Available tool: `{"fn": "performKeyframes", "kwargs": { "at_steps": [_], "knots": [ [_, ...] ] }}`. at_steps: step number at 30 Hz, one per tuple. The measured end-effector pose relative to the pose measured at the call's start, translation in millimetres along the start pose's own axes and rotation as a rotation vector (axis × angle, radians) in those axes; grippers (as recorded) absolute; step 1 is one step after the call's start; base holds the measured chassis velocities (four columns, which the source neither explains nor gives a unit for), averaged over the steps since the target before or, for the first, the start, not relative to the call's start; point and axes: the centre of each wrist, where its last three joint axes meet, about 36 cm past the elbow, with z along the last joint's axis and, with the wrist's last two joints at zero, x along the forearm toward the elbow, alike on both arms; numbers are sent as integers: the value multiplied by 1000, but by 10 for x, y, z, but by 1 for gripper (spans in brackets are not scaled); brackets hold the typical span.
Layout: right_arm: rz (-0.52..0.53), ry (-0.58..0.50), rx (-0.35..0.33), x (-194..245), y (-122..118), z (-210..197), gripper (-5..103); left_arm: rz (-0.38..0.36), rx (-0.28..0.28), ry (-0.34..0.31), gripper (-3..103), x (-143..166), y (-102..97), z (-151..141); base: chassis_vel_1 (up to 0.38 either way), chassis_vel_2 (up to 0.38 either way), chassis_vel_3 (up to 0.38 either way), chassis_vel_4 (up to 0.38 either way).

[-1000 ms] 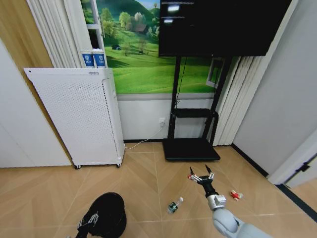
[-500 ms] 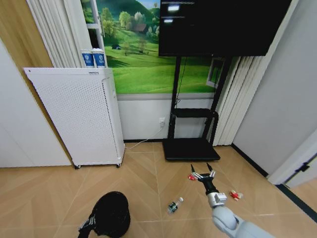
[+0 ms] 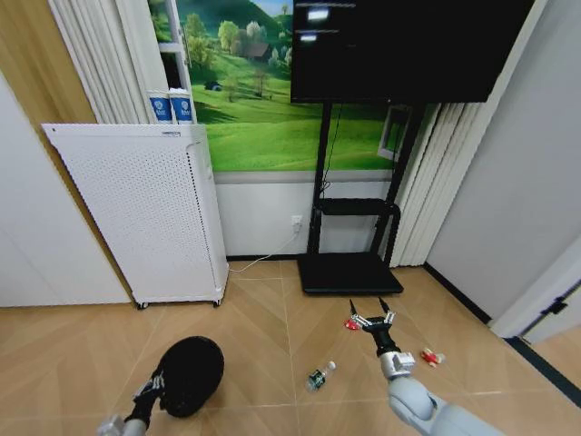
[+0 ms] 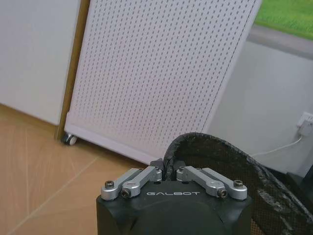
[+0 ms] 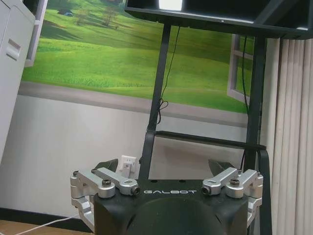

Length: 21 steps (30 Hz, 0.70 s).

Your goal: Pick up the trash bin and place the garbage on the floor into it.

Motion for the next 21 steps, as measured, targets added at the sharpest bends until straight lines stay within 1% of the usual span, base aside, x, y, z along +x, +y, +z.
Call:
{"fn": "performKeyframes", "kwargs": {
  "at_steps": [1,3,4,7,12,17,18,19,20,21],
  "knots": [
    [1,3,7,-10,-1,-1,100,2,-2,-18,7,-33,-10,-118,0,0,0,0],
    [-1,5,13,-24,2,0,100,3,2,-43,7,-53,-42,-264,0,0,0,0],
    [-1,5,13,-24,2,0,100,3,2,-43,7,-53,-42,-264,0,0,0,0],
    [-3,9,17,-28,14,18,100,14,8,-60,7,0,-116,-412,0,0,0,0],
    [-13,17,25,-25,10,34,100,30,9,-65,7,138,-205,-492,0,0,0,0],
    [-52,32,46,-8,-20,102,100,48,8,-64,7,312,-280,-527,0,0,0,0],
    [-62,41,55,13,-32,133,100,50,6,-61,7,331,-279,-515,0,0,0,0],
    [-75,50,79,46,-75,188,100,52,3,-59,7,340,-281,-498,0,0,0,0],
    [-75,50,79,46,-75,188,100,52,3,-59,7,340,-281,-498,0,0,0,0],
    [-102,53,126,99,-167,277,100,57,0,-52,7,333,-294,-461,0,0,0,0]
  ]
}}
